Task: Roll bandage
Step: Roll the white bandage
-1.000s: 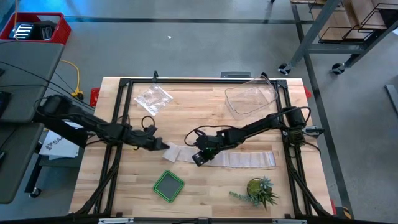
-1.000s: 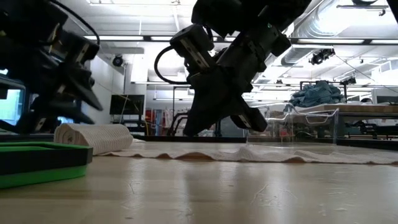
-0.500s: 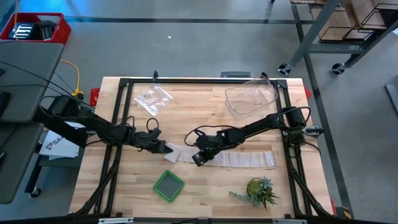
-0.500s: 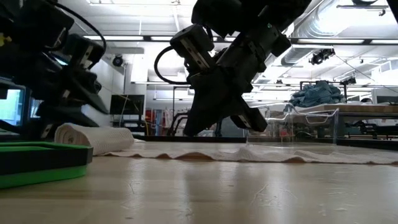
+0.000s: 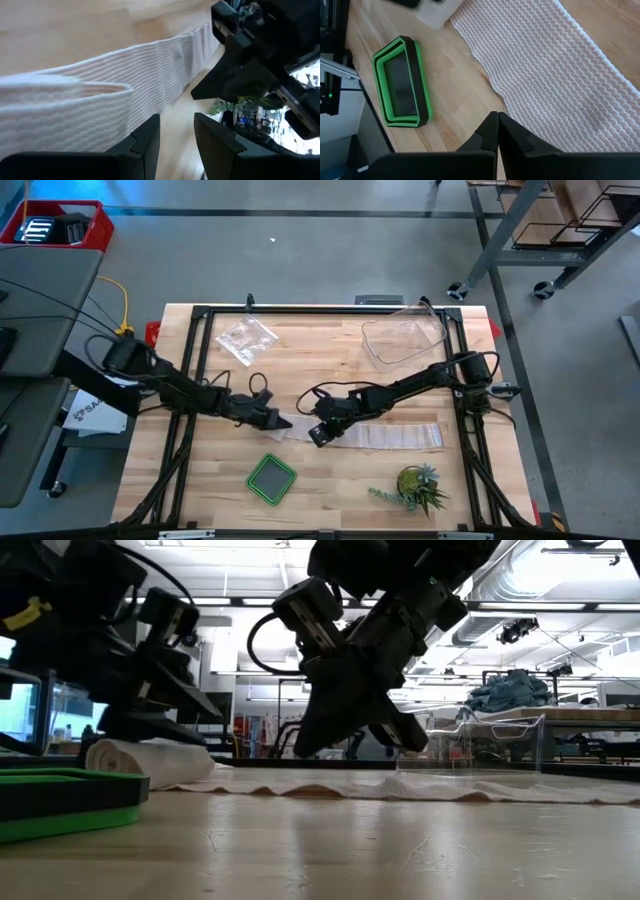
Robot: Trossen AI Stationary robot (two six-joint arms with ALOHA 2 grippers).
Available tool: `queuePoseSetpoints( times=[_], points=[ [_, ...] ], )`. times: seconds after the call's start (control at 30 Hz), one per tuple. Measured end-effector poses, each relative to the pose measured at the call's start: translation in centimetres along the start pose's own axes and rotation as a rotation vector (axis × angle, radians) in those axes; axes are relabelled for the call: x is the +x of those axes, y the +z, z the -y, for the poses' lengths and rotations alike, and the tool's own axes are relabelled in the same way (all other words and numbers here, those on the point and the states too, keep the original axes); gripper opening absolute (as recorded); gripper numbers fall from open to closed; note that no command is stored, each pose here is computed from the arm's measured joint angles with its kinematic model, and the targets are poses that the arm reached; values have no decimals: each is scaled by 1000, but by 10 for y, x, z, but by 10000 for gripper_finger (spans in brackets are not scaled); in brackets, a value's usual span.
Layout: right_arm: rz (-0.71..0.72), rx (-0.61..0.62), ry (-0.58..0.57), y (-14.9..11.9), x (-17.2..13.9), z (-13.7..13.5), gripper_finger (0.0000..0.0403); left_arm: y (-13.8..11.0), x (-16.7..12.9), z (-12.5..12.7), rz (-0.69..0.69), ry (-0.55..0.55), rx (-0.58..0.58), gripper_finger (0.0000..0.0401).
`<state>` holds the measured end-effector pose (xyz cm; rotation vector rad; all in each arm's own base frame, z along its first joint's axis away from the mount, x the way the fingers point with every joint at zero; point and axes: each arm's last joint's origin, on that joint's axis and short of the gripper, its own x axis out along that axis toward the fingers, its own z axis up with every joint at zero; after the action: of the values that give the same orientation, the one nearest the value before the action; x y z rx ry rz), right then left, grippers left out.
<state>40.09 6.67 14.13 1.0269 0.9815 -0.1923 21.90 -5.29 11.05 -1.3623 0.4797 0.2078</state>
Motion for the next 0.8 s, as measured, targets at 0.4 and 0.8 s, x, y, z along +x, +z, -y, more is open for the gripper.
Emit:
queuePoseSetpoints(
  times=[0.4,0.8],
  points=[
    [-4,-2,13,0,0,-1,0,6,35,26,-70,-107,66,115],
    [0,-50,31,1,-3,-4,0,18,7,36,-82,-203,100,115]
  ],
)
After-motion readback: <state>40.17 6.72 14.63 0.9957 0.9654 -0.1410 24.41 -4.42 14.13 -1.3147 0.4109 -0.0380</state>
